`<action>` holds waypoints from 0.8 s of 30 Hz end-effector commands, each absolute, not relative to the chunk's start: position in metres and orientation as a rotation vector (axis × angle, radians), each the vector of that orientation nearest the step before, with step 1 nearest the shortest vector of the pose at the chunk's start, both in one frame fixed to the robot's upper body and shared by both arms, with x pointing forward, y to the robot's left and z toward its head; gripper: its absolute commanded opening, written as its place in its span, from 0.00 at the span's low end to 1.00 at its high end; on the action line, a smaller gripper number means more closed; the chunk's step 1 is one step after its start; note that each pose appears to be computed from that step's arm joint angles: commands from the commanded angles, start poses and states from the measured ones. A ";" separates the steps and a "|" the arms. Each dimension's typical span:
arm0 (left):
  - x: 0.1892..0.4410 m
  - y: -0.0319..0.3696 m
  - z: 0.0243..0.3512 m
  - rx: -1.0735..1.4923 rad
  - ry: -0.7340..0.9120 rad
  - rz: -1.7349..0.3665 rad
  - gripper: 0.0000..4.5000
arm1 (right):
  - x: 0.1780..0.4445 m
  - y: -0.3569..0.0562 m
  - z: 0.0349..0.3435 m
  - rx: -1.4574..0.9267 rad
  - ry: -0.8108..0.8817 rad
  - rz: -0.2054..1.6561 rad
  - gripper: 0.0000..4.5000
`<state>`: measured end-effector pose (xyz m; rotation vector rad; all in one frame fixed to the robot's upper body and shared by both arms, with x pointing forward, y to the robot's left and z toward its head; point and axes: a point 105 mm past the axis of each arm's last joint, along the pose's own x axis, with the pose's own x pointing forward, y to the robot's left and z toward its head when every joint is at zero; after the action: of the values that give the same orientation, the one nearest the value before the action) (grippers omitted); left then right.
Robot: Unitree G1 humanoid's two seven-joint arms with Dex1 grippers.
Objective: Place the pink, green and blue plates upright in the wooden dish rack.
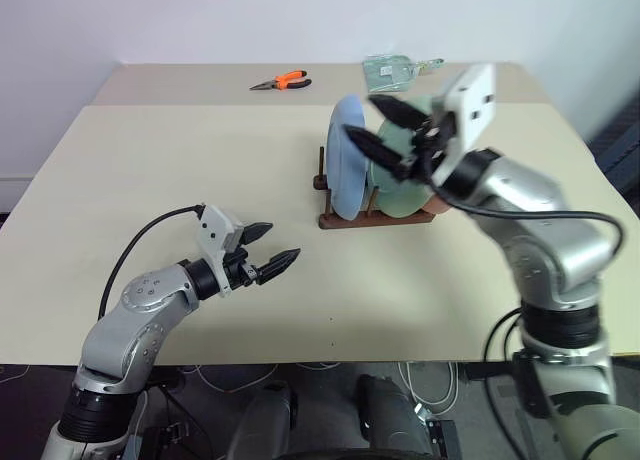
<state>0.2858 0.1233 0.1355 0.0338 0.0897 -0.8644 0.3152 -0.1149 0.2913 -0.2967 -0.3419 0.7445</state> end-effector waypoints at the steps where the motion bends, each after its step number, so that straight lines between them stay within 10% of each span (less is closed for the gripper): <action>1: 0.281 0.110 0.141 0.069 0.075 -0.959 0.88 | 0.298 -0.145 0.278 -0.471 -0.261 0.715 0.29; 4: 0.272 0.093 0.140 0.097 0.083 -1.073 0.88 | 0.285 -0.162 0.255 -0.581 -0.138 0.718 0.02; 14: 0.262 0.051 0.150 0.086 0.028 -1.217 0.88 | 0.293 -0.191 0.195 -0.836 0.088 0.630 0.02; 24: 0.260 0.055 0.149 0.084 0.031 -1.189 0.88 | 0.319 -0.181 0.198 -0.848 -0.005 0.616 0.02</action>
<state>0.2628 0.0550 0.1391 0.0702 0.0748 -1.1887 0.3179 -0.1879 0.1827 -0.8414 0.0714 0.6127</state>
